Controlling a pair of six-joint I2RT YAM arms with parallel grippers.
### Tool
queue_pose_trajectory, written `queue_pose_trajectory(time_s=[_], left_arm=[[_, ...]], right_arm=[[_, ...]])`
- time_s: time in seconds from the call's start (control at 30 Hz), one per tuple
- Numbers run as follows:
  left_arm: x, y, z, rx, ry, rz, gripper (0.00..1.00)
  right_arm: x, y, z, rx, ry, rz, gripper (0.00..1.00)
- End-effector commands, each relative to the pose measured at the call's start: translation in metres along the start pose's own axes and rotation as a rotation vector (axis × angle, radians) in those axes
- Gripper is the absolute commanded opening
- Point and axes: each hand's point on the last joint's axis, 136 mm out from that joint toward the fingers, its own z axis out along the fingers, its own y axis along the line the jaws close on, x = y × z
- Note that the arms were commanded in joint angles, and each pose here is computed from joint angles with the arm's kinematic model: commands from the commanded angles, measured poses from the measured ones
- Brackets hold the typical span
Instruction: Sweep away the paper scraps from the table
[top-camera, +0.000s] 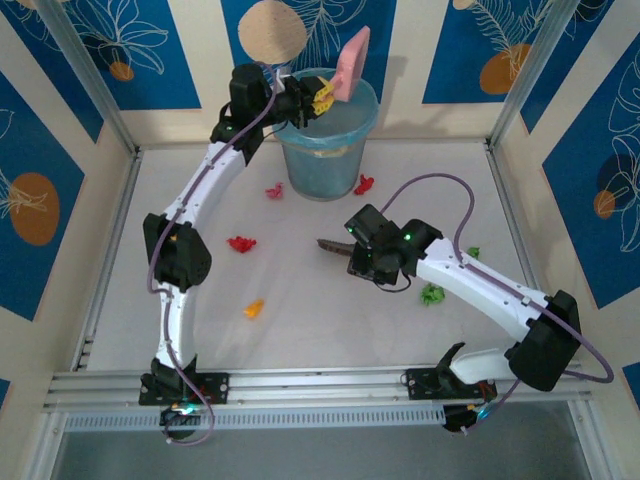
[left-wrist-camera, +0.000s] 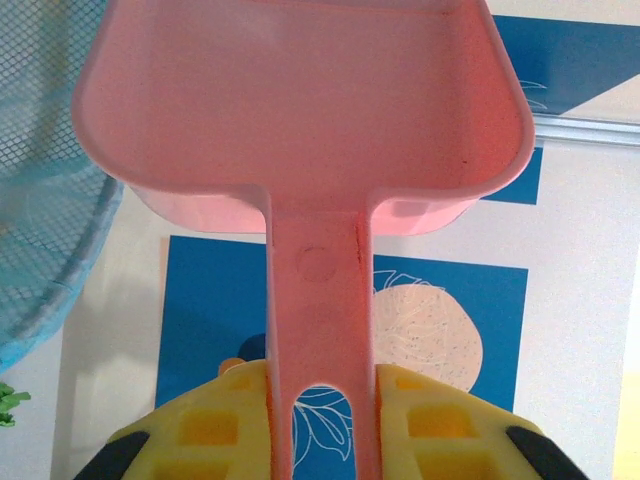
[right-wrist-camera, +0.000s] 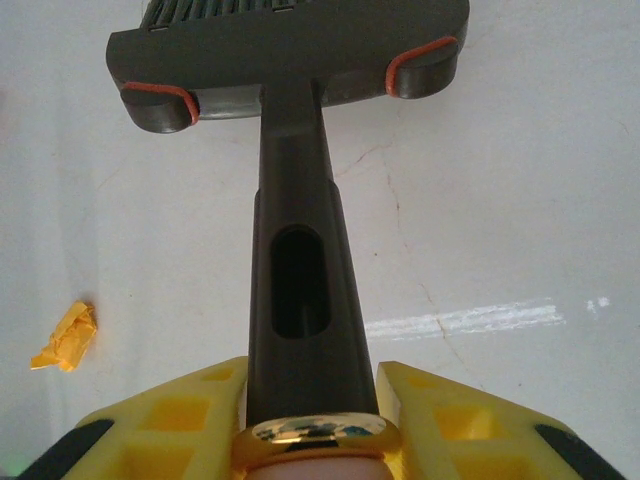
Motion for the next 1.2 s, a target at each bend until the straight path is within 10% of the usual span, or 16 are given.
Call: queue_pose_trajectory(time_s=[0.0,0.73,1.17], left_arm=[[0.019,-0.046,-0.021,0.071,0.021,0.113,0.0],[0.134,-0.054,-0.097,0.057,0.049,0.676,0.0],[0.231,0.06,-0.14,-0.308,0.337,0.95,0.0]], right_arm=[[0.01,-0.012,-0.002,0.025,0.028,0.022,0.0],[-0.072,-0.072,-0.14,-0.104,-0.364,0.233,0.0],[-0.158,-0.143,-0.2,-0.033,-0.483,0.462,0.0]])
